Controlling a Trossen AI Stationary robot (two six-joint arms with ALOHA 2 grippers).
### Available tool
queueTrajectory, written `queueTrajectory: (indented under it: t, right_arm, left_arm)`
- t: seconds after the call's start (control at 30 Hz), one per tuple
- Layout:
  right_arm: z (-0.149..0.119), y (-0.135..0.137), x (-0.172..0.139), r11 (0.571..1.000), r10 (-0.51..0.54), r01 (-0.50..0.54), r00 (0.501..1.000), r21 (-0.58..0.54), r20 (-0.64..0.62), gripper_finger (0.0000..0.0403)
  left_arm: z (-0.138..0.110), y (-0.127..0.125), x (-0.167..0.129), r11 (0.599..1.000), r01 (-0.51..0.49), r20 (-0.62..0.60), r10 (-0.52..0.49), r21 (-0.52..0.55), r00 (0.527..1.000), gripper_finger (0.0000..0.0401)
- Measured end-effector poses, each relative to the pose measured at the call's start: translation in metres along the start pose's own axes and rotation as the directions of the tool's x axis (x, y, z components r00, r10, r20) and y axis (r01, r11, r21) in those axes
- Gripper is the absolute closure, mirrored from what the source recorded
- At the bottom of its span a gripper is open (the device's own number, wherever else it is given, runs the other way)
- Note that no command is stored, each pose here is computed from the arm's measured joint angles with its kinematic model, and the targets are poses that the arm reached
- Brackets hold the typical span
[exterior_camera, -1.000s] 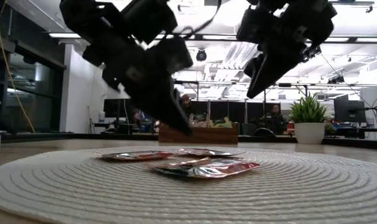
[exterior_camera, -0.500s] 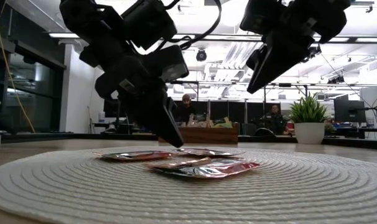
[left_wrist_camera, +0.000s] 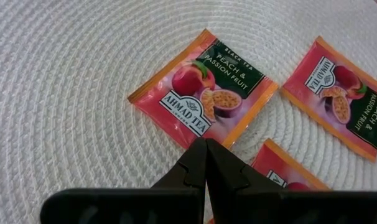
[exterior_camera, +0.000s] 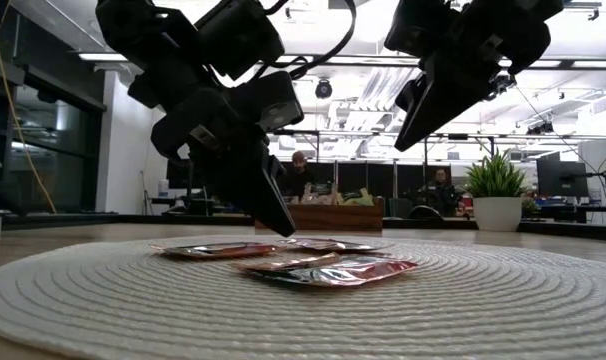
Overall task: Pick & Place Tea
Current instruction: Put the orange tea bag into the left section of the wooden organizer
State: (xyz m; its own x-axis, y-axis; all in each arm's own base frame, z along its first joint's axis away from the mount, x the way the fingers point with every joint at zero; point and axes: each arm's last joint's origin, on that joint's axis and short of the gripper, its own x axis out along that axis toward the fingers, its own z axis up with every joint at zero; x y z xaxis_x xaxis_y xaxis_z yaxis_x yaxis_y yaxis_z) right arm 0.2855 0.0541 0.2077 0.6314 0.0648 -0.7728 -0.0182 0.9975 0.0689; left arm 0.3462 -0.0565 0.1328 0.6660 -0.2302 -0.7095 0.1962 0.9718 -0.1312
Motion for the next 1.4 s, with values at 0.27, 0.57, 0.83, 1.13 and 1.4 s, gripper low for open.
queueTrajectory:
  t: [0.27,0.57,0.83,1.13,1.4]
  right_arm:
    - [0.005,0.001,0.000,0.977,0.073,-0.080,0.996,0.197,0.043,0.0281]
    - [0.004,0.006,0.000,0.708,0.010,-0.043,0.999,0.704,0.050,0.0281]
    - [-0.001,0.029,-0.003,0.591,-0.107,-0.009,0.990,0.807,0.089,0.0281]
    - [-0.018,0.072,0.000,0.447,-0.227,-0.035,0.962,0.894,0.151,0.0281]
    - [-0.024,0.090,0.036,0.305,-0.193,-0.119,0.964,0.945,0.184,0.0281]
  left_arm:
    - [-0.007,0.002,0.012,1.000,0.003,-0.024,-0.003,-0.017,1.000,0.0401]
    - [-0.014,0.004,0.021,0.998,-0.036,-0.045,0.034,-0.061,0.998,0.0401]
    - [-0.015,0.006,0.021,0.993,-0.076,-0.052,0.071,-0.093,0.996,0.0401]
    - [-0.016,0.006,0.021,0.990,-0.086,-0.054,0.080,-0.108,0.995,0.0401]
    - [-0.016,0.006,0.022,0.993,-0.081,-0.053,0.077,-0.082,0.996,0.0401]
